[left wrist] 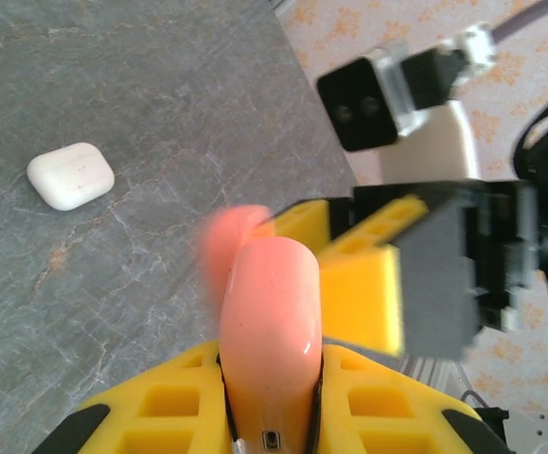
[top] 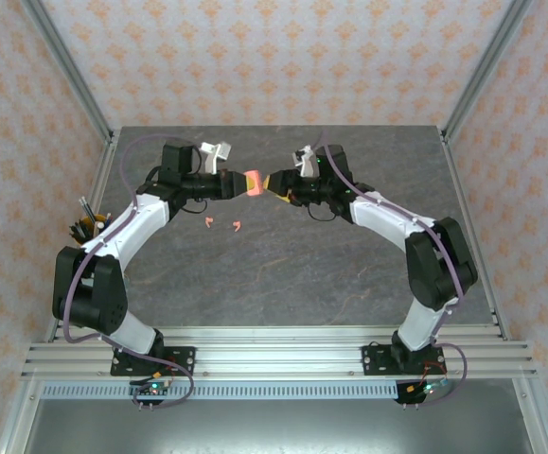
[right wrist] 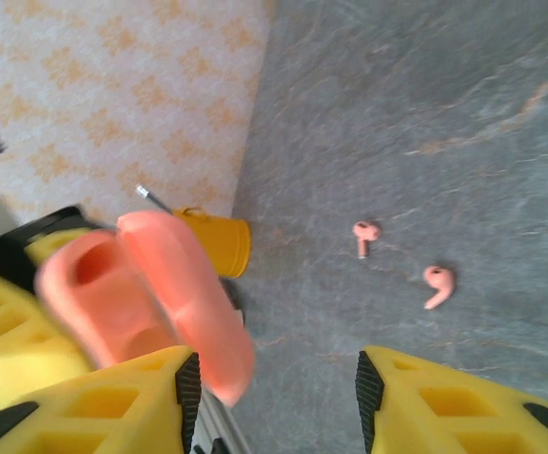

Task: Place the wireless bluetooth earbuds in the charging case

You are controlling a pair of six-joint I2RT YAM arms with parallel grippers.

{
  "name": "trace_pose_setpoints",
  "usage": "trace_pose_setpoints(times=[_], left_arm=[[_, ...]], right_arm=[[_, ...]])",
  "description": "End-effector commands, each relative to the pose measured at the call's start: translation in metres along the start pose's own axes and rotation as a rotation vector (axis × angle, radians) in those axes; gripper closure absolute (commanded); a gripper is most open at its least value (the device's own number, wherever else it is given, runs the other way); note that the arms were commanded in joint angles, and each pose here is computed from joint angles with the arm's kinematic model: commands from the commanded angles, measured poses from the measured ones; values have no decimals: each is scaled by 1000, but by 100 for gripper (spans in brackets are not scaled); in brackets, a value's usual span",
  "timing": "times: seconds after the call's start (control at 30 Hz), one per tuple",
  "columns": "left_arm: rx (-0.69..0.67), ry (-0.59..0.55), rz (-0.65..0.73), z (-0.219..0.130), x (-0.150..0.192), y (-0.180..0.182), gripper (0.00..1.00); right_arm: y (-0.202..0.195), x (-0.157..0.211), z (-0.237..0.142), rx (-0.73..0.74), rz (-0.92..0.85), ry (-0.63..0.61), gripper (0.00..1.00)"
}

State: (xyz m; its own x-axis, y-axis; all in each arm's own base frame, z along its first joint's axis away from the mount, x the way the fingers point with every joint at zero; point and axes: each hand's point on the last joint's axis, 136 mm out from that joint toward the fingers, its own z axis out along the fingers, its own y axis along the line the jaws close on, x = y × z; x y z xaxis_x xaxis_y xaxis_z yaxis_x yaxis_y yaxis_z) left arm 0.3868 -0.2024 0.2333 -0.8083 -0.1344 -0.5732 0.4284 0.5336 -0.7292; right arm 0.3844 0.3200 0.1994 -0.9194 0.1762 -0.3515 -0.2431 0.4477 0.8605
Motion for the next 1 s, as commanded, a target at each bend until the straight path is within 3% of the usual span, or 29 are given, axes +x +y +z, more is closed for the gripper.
trace_pose_setpoints(times=[0.0,0.2,0.4,0.67,0.97], left_arm=[[68,-33,88,-9,-15,-28,100],[69,-36,89,-10,-14,-29,100],[80,-32,87,-9,-12,-29,100],[169,-30,81,-9,-18,-46,100],[208,-37,91,-12,-29,-59,100]], right_arm=[[-18,-5,3,29,24,-29,52],[-12,-8,-2,19,14,-32,52],[-4,-16,-34,-14,5,-76,52],[47,-7,-49,-201,-92,20,56],[66,-6,-49,-235,-134,47,60]])
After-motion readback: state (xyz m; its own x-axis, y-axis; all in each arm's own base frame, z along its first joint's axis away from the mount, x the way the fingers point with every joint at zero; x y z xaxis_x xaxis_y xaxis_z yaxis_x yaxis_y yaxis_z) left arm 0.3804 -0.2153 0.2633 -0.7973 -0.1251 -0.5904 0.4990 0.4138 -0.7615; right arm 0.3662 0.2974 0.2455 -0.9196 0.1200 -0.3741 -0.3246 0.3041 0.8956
